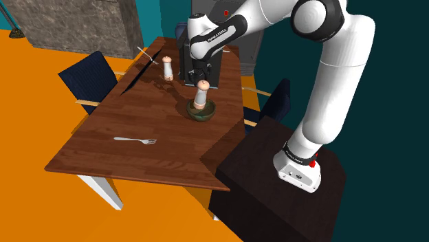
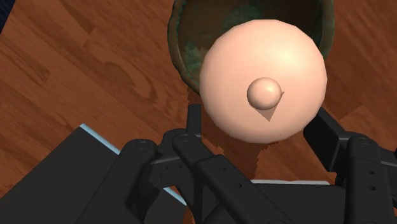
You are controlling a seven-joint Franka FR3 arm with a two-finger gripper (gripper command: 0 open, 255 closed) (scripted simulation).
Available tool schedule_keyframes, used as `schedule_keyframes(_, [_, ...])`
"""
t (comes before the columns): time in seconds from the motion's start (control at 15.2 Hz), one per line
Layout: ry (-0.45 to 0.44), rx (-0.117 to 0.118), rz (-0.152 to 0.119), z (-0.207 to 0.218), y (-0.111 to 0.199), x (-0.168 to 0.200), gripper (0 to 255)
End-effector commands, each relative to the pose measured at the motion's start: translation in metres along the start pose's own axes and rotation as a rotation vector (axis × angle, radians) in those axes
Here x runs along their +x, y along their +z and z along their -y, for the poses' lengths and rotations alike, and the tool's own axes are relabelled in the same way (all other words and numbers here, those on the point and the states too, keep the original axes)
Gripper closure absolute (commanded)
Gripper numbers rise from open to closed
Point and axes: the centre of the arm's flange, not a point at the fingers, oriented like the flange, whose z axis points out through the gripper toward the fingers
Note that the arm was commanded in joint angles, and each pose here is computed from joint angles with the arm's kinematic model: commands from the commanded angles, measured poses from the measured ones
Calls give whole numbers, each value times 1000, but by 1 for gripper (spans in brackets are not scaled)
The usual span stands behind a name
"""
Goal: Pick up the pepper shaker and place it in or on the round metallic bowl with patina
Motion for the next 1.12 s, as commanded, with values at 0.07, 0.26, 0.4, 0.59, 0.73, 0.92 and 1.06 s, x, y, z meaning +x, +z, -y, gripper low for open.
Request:
schedule_keyframes(0.07, [0, 0, 0, 0, 0, 0, 0])
schedule_keyframes(0.26, [0, 0, 0, 0, 0, 0, 0])
schedule_keyframes(0.4, [0, 0, 0, 0, -13, 0, 0])
schedule_keyframes(0.59, [0, 0, 0, 0, -50, 0, 0])
schedule_keyframes(0.73, [0, 0, 0, 0, -50, 0, 0])
schedule_keyframes(0.92, [0, 0, 0, 0, -50, 0, 0])
schedule_keyframes(1.06, [0, 0, 0, 0, -50, 0, 0])
